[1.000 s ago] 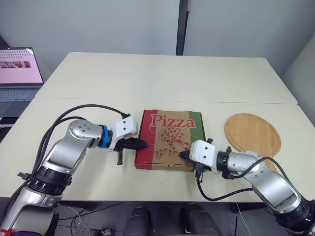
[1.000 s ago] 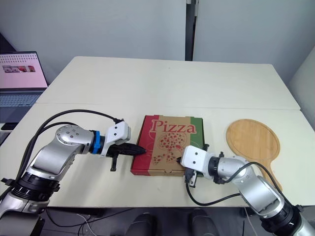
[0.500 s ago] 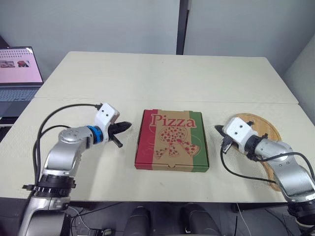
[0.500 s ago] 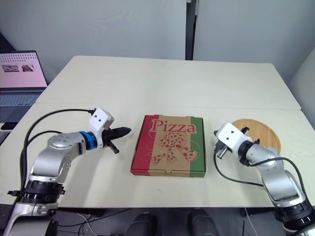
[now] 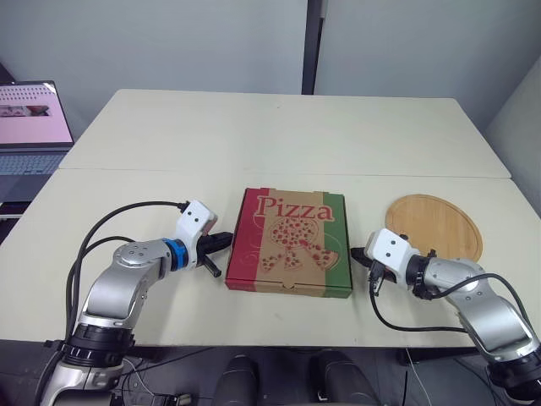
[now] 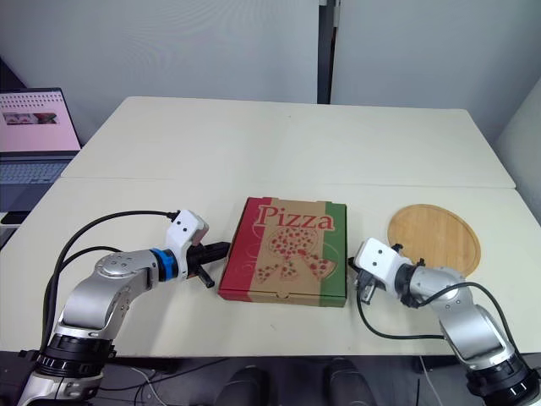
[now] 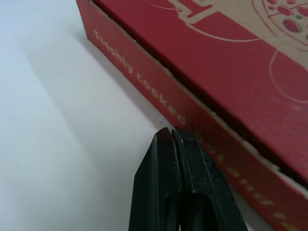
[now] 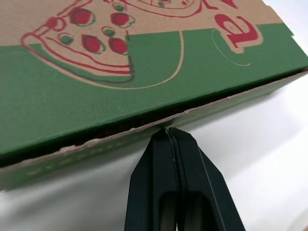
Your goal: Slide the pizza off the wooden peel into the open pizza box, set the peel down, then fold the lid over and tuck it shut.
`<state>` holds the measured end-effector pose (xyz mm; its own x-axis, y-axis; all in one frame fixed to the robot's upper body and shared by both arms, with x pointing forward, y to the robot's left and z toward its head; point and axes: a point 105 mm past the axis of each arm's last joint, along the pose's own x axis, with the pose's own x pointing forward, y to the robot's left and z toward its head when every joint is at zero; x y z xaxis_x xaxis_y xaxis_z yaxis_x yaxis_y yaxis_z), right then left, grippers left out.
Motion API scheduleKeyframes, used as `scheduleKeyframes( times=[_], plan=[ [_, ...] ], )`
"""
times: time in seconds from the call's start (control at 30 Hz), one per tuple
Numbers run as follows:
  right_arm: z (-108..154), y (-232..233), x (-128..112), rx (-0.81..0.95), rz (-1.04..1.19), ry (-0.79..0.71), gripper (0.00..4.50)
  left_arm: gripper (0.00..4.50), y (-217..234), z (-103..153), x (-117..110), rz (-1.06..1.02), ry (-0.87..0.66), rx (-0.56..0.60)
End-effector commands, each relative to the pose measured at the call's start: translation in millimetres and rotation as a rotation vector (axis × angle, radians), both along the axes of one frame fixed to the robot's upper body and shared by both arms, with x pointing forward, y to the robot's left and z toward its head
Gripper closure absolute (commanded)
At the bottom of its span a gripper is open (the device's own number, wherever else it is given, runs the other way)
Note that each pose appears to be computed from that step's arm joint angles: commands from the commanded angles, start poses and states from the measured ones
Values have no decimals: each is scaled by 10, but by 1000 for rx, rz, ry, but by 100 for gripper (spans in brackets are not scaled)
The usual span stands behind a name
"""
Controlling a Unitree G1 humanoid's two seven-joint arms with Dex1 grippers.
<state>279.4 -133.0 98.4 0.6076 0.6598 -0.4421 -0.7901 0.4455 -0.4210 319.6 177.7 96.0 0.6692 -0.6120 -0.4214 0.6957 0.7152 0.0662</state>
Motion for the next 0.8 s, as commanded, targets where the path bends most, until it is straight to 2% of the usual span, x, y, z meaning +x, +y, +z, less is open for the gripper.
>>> scheduleKeyframes(
  times=[0.03,0.23,0.4,0.63,0.8],
  plan=[
    [106,-9,14,-7,2,-56,446,450,-78,80,-29,-36,-24,-3],
    [180,-280,84,-38,-73,-86,446,450,-116,79,-104,-69,-2,-30],
    [286,-616,111,-41,-150,-91,446,450,-227,24,-315,-152,63,-63],
    [455,-782,91,-2,-196,-108,446,450,119,31,-145,-16,16,11],
    [578,-1409,-28,-65,-327,-157,446,450,733,174,-31,118,-74,131]
  ],
)
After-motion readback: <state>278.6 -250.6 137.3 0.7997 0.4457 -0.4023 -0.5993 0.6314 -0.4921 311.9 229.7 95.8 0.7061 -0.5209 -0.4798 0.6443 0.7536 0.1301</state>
